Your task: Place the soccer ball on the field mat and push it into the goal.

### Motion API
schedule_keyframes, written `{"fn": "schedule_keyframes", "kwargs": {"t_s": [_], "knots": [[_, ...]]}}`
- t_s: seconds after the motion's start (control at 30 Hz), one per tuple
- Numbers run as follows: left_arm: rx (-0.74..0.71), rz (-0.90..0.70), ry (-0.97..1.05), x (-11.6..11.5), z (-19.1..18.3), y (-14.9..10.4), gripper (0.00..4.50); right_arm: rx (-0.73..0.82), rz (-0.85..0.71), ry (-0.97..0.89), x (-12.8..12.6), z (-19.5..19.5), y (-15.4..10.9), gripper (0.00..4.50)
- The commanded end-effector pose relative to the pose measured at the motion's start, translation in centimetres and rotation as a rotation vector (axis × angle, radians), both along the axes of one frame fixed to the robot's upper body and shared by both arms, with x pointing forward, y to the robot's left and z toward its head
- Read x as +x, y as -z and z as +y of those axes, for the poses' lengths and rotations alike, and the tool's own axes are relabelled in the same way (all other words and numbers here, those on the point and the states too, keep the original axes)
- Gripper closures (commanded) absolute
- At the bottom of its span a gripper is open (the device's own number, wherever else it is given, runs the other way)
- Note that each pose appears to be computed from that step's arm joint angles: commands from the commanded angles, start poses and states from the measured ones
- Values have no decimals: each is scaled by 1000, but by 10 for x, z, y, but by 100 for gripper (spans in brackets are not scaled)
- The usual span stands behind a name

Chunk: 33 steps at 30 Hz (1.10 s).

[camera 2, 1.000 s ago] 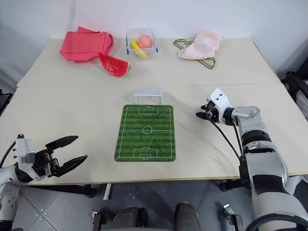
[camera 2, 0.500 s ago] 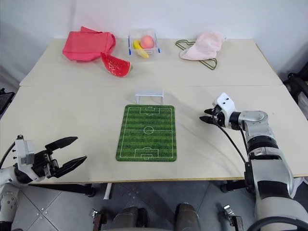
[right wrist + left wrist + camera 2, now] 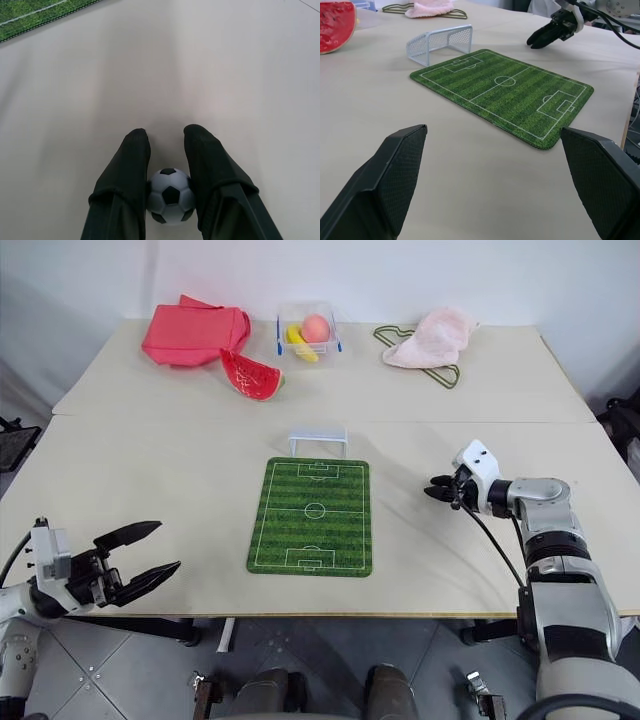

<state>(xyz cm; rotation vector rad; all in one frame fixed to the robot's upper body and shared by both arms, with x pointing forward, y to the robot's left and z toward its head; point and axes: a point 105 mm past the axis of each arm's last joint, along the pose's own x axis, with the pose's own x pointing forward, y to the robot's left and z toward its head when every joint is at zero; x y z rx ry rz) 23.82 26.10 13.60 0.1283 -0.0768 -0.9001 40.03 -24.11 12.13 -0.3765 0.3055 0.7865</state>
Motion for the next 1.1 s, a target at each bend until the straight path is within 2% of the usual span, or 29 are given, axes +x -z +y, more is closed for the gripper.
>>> {"fn": "schedule_keyframes", "kwargs": {"t_s": [0.03,0.13,0.23,0.33,0.4,0.6,0.7,0.83,1.1], "knots": [[15,-31,-5,0,3,-6,0,-10,72,43,-8,-12,18,365],[17,-30,4,-1,3,-6,0,-28,-4,-33,-4,2,-1,365],[27,-17,22,-4,3,-5,0,-32,-61,-168,-5,33,-24,365],[31,-13,39,-3,3,-5,0,-40,-98,-359,-25,82,-41,365],[29,-12,50,-3,2,-5,0,-30,-109,-423,-38,105,-46,365],[28,-9,75,4,-1,-2,0,-3,-90,-653,-87,182,-42,365],[19,-13,81,7,-5,0,0,-3,-55,-723,-102,200,-30,365],[6,-8,93,4,-10,3,0,-32,-46,-725,-101,210,-17,365],[7,4,98,-1,-11,7,0,-24,-24,-764,-102,228,-7,365]]}}
